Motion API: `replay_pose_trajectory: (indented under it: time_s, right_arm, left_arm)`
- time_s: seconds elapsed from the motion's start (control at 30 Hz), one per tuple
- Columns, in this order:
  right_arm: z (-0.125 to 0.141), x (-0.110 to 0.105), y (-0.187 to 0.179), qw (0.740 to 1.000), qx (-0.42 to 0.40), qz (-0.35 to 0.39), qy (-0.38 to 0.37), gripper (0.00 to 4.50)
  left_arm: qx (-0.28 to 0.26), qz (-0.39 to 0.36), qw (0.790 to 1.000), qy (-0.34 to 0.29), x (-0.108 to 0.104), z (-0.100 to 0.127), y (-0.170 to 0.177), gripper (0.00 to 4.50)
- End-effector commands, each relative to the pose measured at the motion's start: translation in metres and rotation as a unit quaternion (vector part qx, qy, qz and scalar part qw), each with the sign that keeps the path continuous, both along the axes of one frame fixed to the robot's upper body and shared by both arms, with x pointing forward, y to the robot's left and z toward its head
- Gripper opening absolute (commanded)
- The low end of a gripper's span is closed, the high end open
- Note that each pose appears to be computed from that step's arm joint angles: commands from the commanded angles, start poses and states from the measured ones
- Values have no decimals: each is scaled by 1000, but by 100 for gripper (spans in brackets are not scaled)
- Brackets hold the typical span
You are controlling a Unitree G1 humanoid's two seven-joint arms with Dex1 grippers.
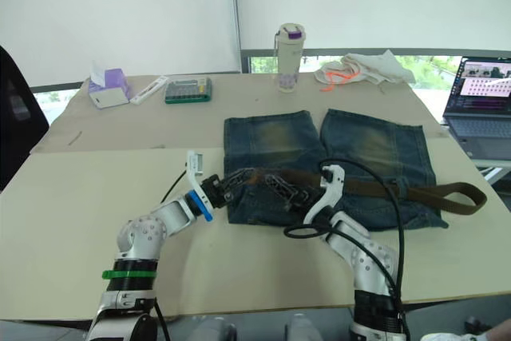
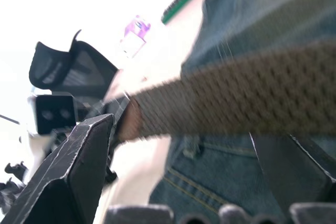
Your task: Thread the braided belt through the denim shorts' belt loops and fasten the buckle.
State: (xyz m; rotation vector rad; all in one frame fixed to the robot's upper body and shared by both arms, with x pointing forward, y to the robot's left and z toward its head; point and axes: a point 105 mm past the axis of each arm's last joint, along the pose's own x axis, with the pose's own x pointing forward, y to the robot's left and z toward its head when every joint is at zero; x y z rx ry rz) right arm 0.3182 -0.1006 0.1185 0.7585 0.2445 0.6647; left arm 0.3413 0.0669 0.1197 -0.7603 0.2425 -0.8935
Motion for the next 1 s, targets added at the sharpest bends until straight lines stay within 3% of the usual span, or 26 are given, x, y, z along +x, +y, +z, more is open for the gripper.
replay_pose_trajectory:
  time_s: [0.03,0.33,0.57,0.83,1.0]
  right_arm:
    - [19,0,-2,999,23,4,-45,328]
    - [21,0,5,998,15,18,-55,17]
    - [17,4,3,999,4,7,-45,3]
    - [12,10,-15,999,4,-47,-14,0]
    - [7,14,-37,994,3,-108,28,0]
  left_arm:
    - [-8,0,1000,-25,-1,14,1,0]
    - [-6,0,1000,-23,-1,12,2,0]
    - [-4,-1,1000,-17,-1,11,5,0]
    - [41,4,998,-53,-3,12,18,280]
    - [166,9,976,-141,-3,4,39,448]
